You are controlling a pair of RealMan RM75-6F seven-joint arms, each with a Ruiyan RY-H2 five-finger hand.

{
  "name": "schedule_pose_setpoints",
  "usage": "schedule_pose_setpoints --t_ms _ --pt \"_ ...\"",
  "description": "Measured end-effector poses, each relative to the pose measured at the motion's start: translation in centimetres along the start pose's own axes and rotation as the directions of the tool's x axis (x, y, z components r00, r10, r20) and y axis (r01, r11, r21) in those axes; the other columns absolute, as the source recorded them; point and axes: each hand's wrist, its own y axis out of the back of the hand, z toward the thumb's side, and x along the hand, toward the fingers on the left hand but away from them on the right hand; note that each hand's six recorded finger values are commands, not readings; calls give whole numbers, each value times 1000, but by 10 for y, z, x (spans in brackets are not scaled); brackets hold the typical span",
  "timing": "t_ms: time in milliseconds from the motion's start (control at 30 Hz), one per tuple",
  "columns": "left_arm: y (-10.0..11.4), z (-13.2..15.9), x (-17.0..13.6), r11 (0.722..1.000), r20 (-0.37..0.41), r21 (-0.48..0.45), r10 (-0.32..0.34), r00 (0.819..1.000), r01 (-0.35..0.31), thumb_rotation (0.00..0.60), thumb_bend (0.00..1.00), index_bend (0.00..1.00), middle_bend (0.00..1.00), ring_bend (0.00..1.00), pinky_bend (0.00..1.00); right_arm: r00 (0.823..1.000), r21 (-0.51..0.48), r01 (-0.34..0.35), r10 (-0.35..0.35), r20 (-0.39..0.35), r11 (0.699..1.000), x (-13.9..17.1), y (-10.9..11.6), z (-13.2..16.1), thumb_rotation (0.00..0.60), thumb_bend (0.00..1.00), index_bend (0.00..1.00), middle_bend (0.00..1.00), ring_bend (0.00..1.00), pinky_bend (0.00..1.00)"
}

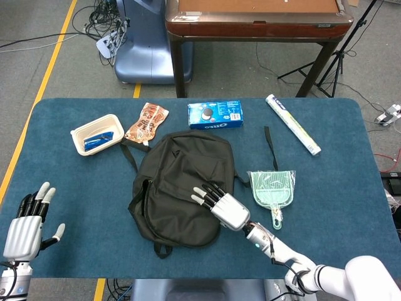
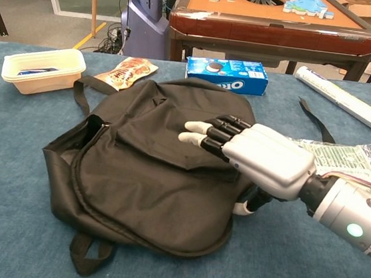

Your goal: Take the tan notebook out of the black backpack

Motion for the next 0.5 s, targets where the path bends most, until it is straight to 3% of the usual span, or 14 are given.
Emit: schedule_pose_setpoints --t_ms 233,400,500 --pt "0 0 -1 1000 -2 1 -2 1000 2 600 288 39 0 0 19 1000 -22 12 -12 -19 1000 -2 3 5 600 303 14 15 0 46" --pt "0 -1 -1 1000 -4 2 -1 1000 1 600 288 40 0 0 19 1000 -35 2 -3 -30 999 -4 2 8 600 544 183 90 0 46" --pt "0 -1 -1 1000 -5 3 -3 1000 3 600 288 39 0 0 19 999 -36 -22 20 -44 999 -7 0 11 600 613 327 158 0 46"
